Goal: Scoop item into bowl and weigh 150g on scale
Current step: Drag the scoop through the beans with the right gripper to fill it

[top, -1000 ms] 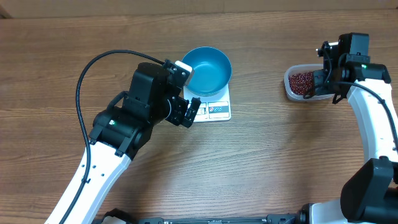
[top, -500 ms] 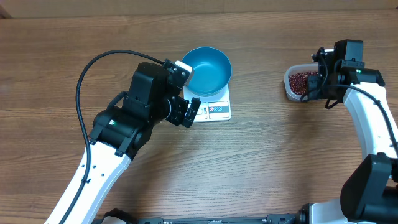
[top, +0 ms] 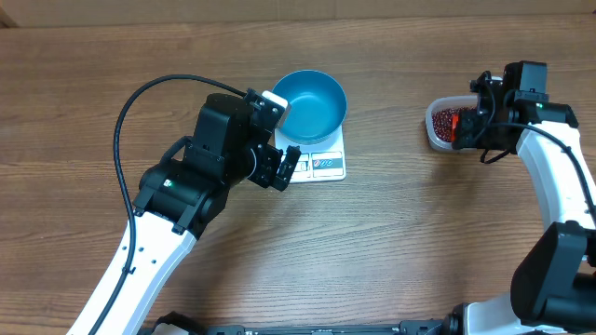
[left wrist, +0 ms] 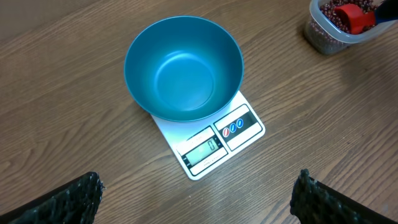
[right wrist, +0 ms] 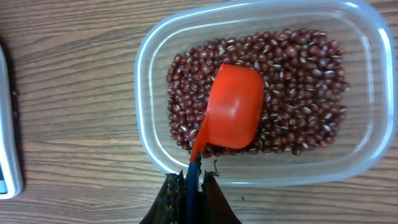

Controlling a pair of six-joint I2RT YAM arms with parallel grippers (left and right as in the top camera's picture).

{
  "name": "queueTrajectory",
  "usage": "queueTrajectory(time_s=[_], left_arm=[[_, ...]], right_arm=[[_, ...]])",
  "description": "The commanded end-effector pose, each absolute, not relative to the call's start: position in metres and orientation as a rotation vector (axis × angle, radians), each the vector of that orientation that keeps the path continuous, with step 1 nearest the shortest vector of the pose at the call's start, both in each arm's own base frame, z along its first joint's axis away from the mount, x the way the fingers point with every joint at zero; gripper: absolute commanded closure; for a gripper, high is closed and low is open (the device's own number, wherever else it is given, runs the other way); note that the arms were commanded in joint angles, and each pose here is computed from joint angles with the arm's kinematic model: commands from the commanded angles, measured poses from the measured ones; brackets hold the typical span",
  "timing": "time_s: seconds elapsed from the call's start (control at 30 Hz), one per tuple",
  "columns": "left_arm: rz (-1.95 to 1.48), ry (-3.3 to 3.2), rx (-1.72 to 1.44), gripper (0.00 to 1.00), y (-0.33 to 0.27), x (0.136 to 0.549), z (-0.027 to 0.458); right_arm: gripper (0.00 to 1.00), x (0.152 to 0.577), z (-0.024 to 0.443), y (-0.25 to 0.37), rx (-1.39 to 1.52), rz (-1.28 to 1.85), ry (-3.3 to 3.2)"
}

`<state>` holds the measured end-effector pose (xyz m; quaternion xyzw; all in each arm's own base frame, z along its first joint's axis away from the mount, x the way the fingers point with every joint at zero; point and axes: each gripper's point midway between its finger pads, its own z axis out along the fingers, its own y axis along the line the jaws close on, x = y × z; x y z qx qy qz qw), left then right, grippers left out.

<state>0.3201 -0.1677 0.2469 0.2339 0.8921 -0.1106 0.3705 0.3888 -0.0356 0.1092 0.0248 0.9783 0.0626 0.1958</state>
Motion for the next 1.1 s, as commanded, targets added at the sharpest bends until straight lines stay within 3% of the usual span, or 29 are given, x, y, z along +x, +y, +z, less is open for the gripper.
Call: queueTrajectory(time_s=[0.0,1.07], left_arm=[[-0.282,2.297,0.626,0.00,-0.168,0.319,0.241],[-0.283,2.297,0.626,0.00,-0.168,0.319,0.241]], right_arm=[[0.96,0.384,0.093,-0.022,0.107,0.298,2.780],[0.96,0.369,0.083,-0.066,0.491,0.673,2.715]])
